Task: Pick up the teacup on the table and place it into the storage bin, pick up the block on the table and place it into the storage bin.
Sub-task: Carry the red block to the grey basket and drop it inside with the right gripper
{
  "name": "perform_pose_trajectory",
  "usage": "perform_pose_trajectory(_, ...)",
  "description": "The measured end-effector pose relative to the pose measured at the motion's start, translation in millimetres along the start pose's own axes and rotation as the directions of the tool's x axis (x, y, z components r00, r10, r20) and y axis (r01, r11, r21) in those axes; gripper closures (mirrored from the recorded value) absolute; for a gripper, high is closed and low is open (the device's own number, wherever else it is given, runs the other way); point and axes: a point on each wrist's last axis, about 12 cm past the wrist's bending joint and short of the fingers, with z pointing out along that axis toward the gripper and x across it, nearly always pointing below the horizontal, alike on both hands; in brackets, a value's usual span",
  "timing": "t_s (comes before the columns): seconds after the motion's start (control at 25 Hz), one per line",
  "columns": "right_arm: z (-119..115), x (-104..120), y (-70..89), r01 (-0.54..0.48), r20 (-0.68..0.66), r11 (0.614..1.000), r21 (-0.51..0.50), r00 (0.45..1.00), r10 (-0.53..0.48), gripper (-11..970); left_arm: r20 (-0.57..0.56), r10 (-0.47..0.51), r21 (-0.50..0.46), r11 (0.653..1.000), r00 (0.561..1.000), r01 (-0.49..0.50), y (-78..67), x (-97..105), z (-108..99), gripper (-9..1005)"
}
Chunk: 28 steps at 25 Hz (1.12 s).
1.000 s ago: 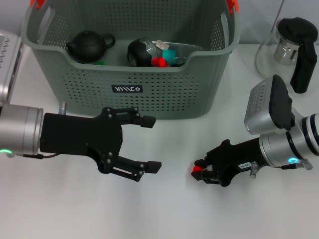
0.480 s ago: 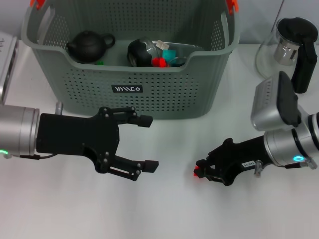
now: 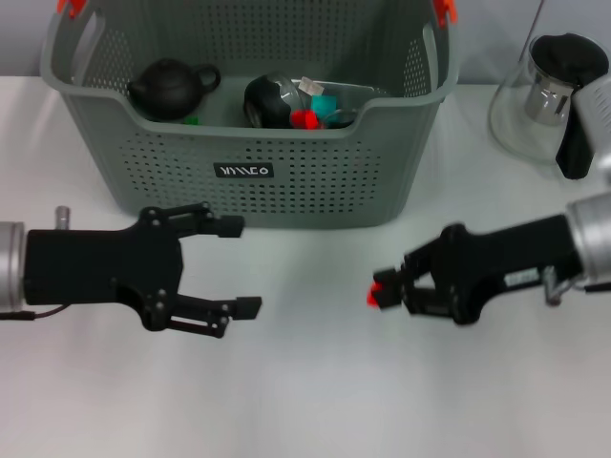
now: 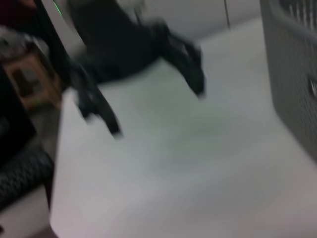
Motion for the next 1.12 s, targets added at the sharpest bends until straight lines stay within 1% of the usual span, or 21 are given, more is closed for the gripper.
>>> perform_pose_trajectory(0.2,-19,-37,4.9,0.091,0.144,0.996,-0.006,0.986,-0.089,793,0.023,-0.024,-0.066,0.998,0.999,0.025,-4.5,10,-14,45)
perform_pose_trajectory(0.32,-25,-63,2.2,0.144,0.218,0.989,0.034,0.965,-0.148,793,0.031,-0.036,-0.084,0.996,0.999,0.038,-6.4,13,-18,45)
perform_pose_trajectory(0.4,-26,-77,-3.5,0.15,0.246,0.985,0.084,0.955,-0.167,793,0.034,-0.04,-0.086,0.995,0.999,0.043,-7.1,14,-19,45)
perform_pose_trajectory(0.52,-24,-103,-20.2,0.127,0.28,0.972,0.2,0.943,-0.181,793,0.037,-0.045,-0.082,0.995,0.998,0.048,-7.4,14,-17,45)
perform_pose_trajectory(0.64,-19,-120,-35.4,0.093,0.29,0.952,0.291,0.94,-0.18,793,0.048,-0.052,-0.075,0.996,0.998,0.055,-6.3,14,-14,45)
perform_pose_trajectory(0.72,-15,-128,-45.5,0.077,0.282,0.935,0.345,0.942,-0.182,793,0.052,-0.054,-0.068,0.996,0.997,0.057,-5.3,13,-12,45)
perform_pose_trajectory(0.84,-7,-133,-59.0,0.055,0.256,0.915,0.4,0.952,-0.169,793,0.059,-0.059,-0.058,0.996,0.996,0.063,-4.8,13,-9,45)
perform_pose_trajectory(1.0,2,-133,-70.9,0.037,0.219,0.895,0.444,0.964,-0.148,792,0.062,-0.065,-0.045,0.997,0.996,0.068,-3.7,12,-5,44)
perform_pose_trajectory(1.12,6,-131,-76.4,0.047,0.176,0.874,0.483,0.973,-0.15,792,0.061,-0.065,-0.043,0.997,0.996,0.068,-3.0,12,-4,44)
